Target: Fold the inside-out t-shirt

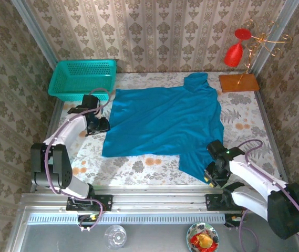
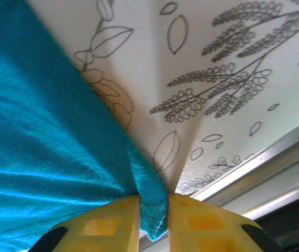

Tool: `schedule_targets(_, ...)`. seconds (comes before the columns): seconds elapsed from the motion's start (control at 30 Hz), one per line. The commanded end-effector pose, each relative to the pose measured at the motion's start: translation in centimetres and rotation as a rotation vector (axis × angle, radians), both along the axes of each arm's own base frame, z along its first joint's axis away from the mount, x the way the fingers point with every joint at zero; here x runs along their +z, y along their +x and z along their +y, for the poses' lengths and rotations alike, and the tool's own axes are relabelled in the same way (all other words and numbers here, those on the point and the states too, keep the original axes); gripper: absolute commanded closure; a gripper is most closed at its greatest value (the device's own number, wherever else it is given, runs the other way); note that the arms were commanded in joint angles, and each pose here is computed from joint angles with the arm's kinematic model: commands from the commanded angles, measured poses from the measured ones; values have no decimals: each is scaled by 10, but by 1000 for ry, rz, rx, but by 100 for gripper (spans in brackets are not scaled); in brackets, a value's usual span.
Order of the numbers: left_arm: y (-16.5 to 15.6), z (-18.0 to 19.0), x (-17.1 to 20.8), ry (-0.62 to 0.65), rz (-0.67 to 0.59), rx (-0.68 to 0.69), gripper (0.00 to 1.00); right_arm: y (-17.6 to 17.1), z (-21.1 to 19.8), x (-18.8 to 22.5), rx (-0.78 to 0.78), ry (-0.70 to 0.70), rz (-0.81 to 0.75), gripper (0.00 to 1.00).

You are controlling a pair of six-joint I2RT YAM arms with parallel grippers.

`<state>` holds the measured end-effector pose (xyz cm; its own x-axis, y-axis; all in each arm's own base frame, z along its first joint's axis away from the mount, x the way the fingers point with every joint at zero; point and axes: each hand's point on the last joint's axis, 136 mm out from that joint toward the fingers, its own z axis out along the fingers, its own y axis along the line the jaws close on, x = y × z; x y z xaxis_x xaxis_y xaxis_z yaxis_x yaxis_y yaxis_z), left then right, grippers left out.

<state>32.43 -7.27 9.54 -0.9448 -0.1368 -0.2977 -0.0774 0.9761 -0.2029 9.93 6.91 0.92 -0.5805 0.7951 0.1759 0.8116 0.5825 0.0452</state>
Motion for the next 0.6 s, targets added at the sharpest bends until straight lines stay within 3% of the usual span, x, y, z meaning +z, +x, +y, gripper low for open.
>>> schedule_targets(0.0, -15, -4, 3, -22, 11, 20, 64, 9, 4, -2, -16, 15, -47, 85)
schedule_targets(0.17, -40, -3, -3, -37, 46, 85, 61, 19, -5, 18, -10, -25, -140, 100)
schedule_targets(0.37, -79, 19, -23, 74, 137, 210, 59, 27, -31, 42, -12, -149, -259, 100)
schedule_targets(0.57, -110, 20, -44, 109, 198, 260, 66, 34, -33, 50, -3, -165, -274, 100)
